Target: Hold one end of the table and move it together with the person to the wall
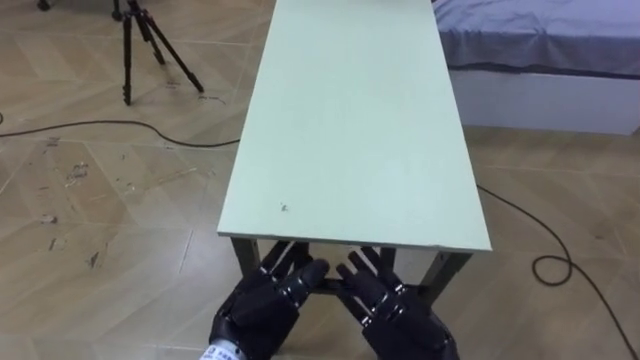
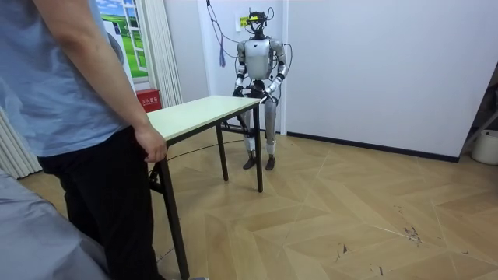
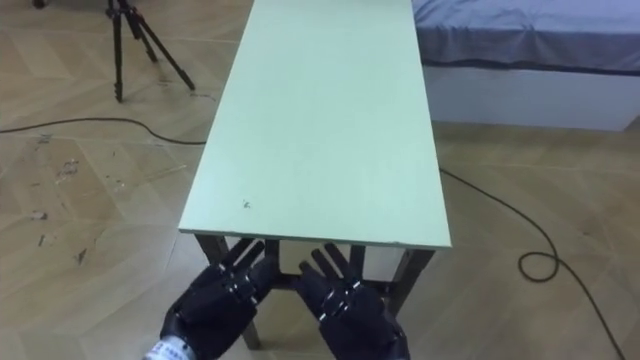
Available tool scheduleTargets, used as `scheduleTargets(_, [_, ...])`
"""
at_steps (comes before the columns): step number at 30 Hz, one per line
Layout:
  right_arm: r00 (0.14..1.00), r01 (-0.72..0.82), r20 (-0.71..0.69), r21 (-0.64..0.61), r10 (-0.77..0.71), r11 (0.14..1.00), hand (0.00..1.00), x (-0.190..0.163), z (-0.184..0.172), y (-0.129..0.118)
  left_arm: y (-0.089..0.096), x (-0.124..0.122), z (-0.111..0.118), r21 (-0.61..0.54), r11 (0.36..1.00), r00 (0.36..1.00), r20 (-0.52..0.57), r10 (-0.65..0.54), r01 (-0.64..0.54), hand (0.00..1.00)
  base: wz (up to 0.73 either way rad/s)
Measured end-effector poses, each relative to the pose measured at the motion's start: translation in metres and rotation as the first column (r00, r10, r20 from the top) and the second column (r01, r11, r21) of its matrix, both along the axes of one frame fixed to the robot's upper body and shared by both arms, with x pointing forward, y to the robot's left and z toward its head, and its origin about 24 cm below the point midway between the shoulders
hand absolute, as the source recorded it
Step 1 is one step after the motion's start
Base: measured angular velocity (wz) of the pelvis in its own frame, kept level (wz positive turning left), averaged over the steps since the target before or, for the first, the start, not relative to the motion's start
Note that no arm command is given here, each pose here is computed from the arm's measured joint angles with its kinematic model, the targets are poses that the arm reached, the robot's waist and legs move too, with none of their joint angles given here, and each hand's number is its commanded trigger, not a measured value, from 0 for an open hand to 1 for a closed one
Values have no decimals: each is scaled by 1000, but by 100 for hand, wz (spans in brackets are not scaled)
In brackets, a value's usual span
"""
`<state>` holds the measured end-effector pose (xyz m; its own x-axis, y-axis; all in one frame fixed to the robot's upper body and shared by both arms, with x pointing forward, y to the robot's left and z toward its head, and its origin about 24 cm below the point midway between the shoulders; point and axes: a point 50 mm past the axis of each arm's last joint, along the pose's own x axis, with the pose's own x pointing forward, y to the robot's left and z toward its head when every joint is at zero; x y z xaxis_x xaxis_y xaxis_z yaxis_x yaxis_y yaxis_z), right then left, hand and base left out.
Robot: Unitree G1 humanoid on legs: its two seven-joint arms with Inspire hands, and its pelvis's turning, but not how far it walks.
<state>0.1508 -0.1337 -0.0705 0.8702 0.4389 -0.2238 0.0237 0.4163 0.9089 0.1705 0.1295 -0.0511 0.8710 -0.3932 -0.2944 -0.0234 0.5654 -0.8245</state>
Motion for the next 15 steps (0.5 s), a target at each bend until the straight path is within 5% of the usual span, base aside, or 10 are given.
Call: scheduleTargets(15, [999,-28,-22,-60,27,998,0,13,7,-7,4,6,8,-24,1000,999,-35,9,-10,0,0])
